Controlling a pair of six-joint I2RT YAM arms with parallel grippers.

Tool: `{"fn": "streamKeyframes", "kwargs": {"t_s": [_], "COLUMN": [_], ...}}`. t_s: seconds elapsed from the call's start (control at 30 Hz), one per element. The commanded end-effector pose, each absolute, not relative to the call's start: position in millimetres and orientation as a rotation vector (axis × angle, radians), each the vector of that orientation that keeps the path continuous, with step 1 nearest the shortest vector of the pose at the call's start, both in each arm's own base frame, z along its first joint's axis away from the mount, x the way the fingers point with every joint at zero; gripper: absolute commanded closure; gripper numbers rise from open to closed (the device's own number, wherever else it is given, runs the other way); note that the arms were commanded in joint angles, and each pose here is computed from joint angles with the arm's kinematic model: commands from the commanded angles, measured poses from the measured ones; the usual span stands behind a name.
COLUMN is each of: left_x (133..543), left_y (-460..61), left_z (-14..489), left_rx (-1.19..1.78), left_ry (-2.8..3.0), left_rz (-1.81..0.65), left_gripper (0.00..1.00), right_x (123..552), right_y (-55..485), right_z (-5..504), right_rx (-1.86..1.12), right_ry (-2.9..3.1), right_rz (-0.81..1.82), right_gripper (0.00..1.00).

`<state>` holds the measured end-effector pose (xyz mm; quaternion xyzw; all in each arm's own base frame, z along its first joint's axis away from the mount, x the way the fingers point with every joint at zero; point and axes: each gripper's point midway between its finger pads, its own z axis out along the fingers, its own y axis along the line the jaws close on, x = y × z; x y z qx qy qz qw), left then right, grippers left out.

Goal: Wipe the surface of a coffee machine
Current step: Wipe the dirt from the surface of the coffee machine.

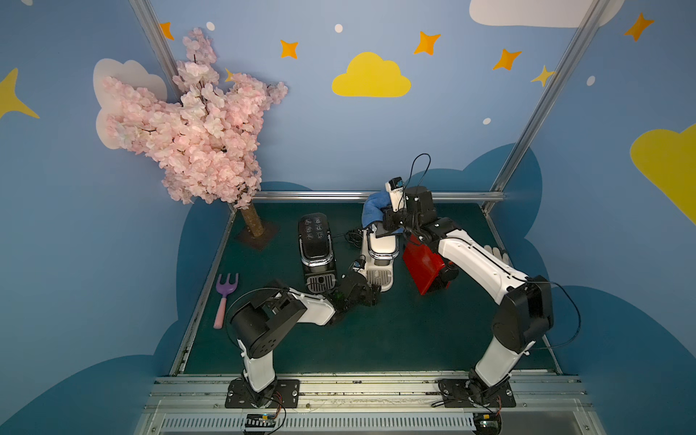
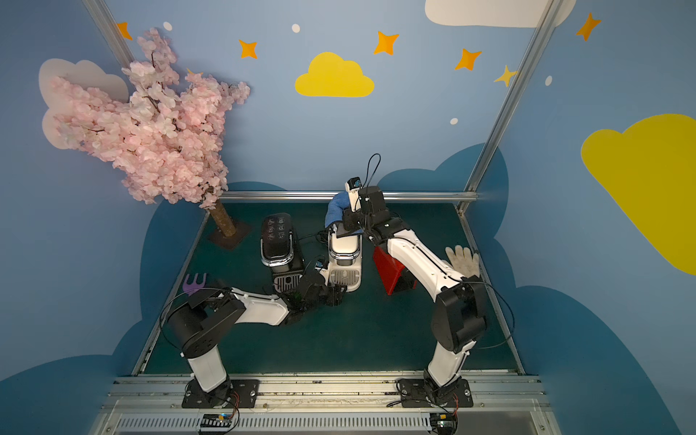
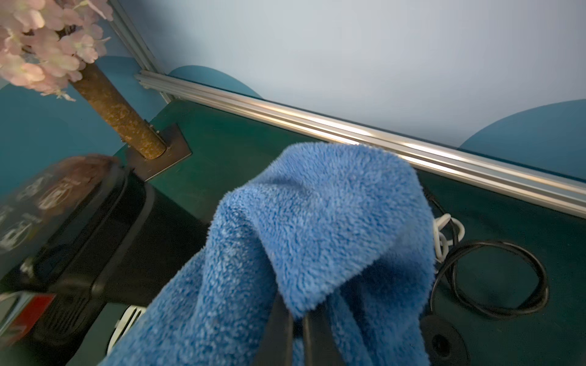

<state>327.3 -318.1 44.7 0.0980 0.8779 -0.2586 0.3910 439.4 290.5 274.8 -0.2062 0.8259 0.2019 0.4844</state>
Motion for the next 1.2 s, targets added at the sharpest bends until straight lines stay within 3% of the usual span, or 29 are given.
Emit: {"fn": "streamKeyframes", "kwargs": {"t_s": [0.0, 0.23, 0.4, 0.73, 1.17], "left_x": [329, 333, 335, 331, 328], "left_y": [-323, -327, -331, -324, -320], "left_z": [36, 30, 28, 27, 35], "left_rx": [0.249, 0.244, 0.251, 0.233, 0.226], "left_ry": [2.256, 2.272, 2.273, 2.276, 2.267], "left_rz": [-0.661, -0.681, -0.695, -0.691, -0.692], "left_gripper": [0.28, 0.28, 0.28, 0.28, 0.28], "right_x": [399, 351, 343, 398, 480], "right_y": [291, 293, 293, 294, 289], "right_z": [234, 232, 231, 226, 213], "right_rx": [-0.559, -0.635, -0.658, -0.531, -0.358], "right_ry": [2.159, 2.179, 2.166, 2.181, 2.213], "right_rz": [0.539, 0.509, 0.488, 0.326, 0.354], "right_gripper": [0.99, 0.99, 0.99, 0.99, 1.0]}}
